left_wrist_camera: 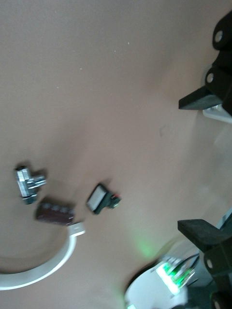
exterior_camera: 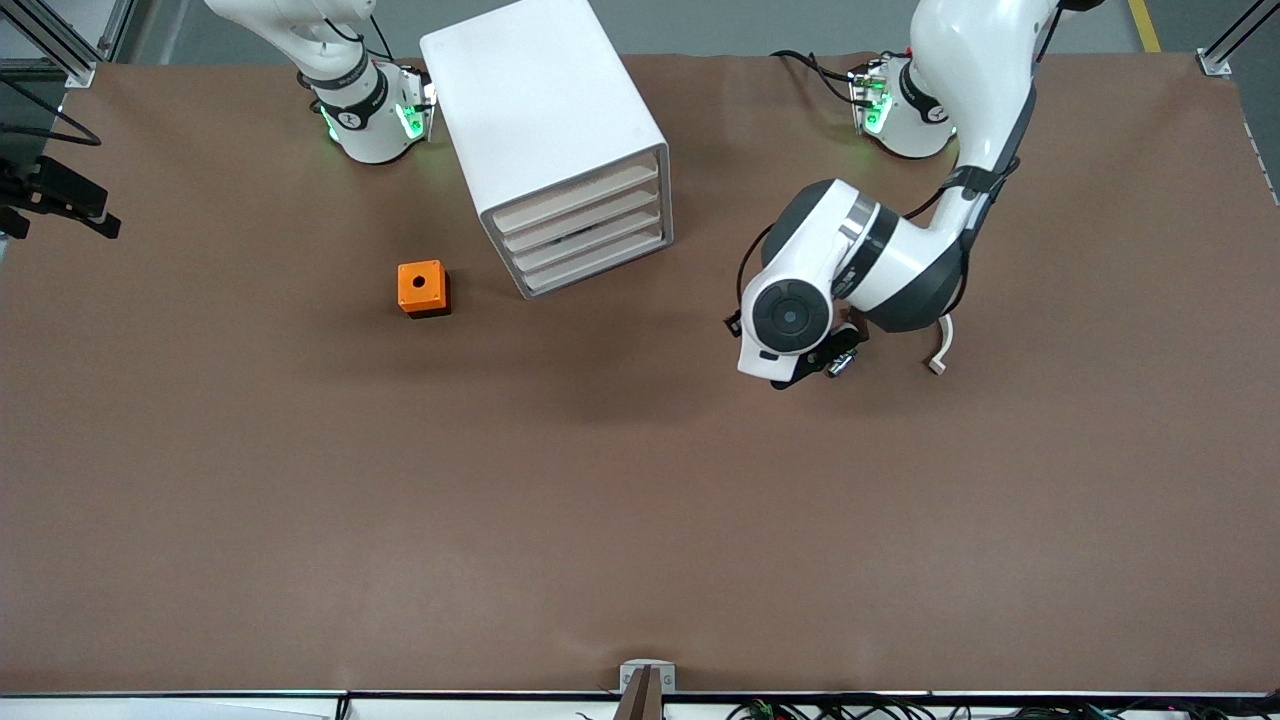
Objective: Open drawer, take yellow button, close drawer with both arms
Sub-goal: 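Move the left gripper toward the white cabinet's drawer handle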
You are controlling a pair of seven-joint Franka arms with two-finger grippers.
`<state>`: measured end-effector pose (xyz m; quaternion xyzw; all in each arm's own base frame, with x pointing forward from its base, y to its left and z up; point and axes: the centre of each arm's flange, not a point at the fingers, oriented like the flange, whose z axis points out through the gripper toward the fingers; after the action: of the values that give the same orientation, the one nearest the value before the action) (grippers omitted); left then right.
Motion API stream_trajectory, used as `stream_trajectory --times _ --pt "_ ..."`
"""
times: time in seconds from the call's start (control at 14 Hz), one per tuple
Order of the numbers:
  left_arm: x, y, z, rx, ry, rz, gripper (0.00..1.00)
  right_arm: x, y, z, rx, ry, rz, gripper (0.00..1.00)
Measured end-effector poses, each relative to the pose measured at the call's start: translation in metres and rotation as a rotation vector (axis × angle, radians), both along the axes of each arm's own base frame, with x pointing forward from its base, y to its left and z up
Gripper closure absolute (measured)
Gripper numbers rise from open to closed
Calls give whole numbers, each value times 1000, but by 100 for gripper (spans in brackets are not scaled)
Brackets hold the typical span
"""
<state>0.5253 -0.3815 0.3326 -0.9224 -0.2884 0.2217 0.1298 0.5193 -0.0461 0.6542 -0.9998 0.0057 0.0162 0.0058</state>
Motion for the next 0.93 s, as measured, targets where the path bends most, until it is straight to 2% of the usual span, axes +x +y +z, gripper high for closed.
stream_trajectory --times 0.22,0.65,0.79,0.93 --pt "-5 -29 -13 4 72 183 0 0 0 0 0 0 0 0" --pt "-19 -73 -14 -18 321 506 0 0 0 0 0 0 0 0" --pt "-20 -83 -16 22 425 653 0 0 0 0 0 0 0 0" --pt "-24 -89 -25 96 505 751 0 0 0 0 0 0 0 0"
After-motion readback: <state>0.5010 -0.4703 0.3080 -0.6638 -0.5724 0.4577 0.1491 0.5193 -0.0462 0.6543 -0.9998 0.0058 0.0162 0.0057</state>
